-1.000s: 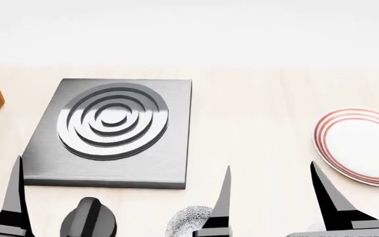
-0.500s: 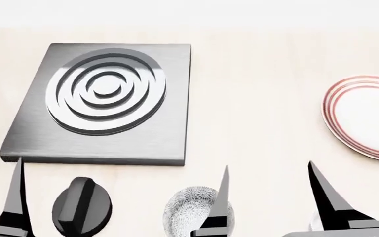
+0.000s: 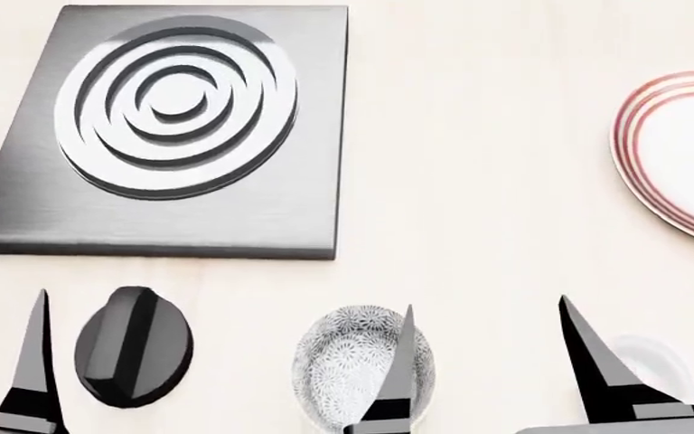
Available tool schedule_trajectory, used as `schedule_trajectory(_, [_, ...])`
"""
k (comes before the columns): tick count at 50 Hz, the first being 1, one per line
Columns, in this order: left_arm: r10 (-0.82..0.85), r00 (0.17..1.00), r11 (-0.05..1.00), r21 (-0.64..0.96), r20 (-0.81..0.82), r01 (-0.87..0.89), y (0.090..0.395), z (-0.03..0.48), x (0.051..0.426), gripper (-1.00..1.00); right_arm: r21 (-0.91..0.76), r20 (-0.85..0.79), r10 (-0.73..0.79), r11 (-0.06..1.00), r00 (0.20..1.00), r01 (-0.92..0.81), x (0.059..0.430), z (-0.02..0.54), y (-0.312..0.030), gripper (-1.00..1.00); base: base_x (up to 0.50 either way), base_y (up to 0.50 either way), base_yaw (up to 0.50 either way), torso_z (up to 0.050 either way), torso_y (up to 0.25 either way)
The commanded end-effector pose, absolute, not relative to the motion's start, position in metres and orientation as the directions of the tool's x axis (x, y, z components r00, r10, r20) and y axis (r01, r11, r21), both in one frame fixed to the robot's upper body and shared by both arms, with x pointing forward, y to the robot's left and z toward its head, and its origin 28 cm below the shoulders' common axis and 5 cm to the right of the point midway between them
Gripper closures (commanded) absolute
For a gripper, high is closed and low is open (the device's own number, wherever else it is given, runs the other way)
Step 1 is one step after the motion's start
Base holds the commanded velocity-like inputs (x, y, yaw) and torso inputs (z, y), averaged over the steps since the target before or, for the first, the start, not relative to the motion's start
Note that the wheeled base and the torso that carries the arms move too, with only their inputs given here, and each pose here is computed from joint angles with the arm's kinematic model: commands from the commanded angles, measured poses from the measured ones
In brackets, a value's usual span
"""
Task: Pick the akita bowl next to the ramekin and place it on the plate.
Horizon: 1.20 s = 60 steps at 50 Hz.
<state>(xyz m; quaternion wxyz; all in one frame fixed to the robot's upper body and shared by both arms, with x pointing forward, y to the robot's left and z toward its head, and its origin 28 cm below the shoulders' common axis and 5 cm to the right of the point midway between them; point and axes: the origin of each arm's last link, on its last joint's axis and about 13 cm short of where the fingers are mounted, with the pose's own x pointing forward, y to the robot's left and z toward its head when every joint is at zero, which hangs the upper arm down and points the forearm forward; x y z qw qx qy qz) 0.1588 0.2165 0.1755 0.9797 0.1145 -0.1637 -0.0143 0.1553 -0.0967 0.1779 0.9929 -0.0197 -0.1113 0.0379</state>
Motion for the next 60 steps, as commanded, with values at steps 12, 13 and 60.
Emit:
schedule_trajectory(12, [-0.06, 0.947, 0.973, 0.232, 0.316, -0.016, 0.218, 0.175, 0.158, -1.0, -0.034, 0.255, 0.074, 0.997, 0.964, -0.068, 0.156, 0.18, -0.097, -1.0, 0.0, 0.0, 0.0, 0.0, -0.127])
schedule_trajectory(13, [-0.06, 0.947, 0.973, 0.232, 0.316, -0.016, 0.218, 0.175, 0.158, -1.0, -0.034, 0.254, 0.074, 0.997, 0.964, -0.068, 0.156, 0.18, -0.097, -1.0, 0.0, 0.0, 0.0, 0.0, -0.102])
schedule_trajectory(60, [-0.025, 0.948, 0.976, 0.215, 0.316, -0.046, 0.221, 0.175, 0.158, -1.0, 0.226, 0.019, 0.134, 0.965, 0.991, -0.135, 0.166, 0.184, -0.094, -1.0, 0.0, 0.0, 0.0, 0.0, -0.008])
